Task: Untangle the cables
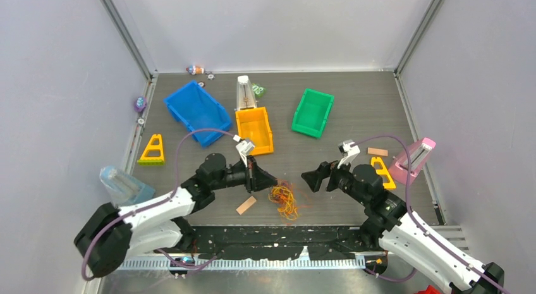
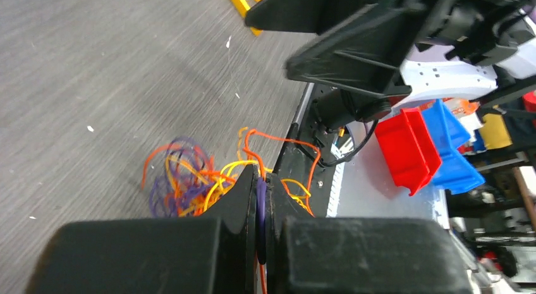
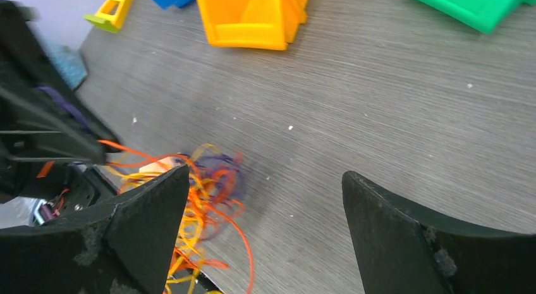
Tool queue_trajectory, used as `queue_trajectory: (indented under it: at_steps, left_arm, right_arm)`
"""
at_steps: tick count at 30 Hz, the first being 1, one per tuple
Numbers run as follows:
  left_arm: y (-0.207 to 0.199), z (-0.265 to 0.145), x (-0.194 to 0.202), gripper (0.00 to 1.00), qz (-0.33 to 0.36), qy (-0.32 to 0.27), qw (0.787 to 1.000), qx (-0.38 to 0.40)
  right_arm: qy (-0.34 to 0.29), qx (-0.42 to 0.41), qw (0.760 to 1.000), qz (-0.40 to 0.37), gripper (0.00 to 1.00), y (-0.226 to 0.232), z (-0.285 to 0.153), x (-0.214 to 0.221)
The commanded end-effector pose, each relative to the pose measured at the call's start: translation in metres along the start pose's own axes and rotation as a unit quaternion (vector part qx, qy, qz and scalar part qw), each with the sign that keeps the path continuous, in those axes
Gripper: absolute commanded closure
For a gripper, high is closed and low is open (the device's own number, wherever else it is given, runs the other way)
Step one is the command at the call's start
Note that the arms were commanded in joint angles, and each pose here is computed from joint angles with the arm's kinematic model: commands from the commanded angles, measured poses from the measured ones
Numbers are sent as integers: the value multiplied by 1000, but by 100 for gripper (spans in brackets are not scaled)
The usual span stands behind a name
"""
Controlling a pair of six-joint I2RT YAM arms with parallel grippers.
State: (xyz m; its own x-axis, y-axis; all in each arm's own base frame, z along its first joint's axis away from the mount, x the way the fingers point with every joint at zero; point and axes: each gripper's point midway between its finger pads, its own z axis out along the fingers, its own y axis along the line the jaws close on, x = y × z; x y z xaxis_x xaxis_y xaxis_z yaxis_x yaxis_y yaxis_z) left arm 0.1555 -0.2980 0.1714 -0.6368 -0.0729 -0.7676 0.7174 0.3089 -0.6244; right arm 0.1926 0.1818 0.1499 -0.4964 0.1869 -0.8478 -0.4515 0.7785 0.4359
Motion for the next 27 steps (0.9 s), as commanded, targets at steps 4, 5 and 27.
queue_trajectory:
  at_steps: [4, 5, 27]
  left_arm:
    - [31, 28, 13, 100, -51, 17, 998, -29]
    - [42, 30, 22, 100, -56, 34, 997, -48]
    - [76, 4, 55, 35, -49, 99, 982, -154]
  right_arm:
    - [43, -55, 997, -28, 5, 20, 6, 9]
    - [60, -61, 996, -29, 5, 21, 7, 16]
    - [197, -87, 977, -12, 36, 45, 65, 95]
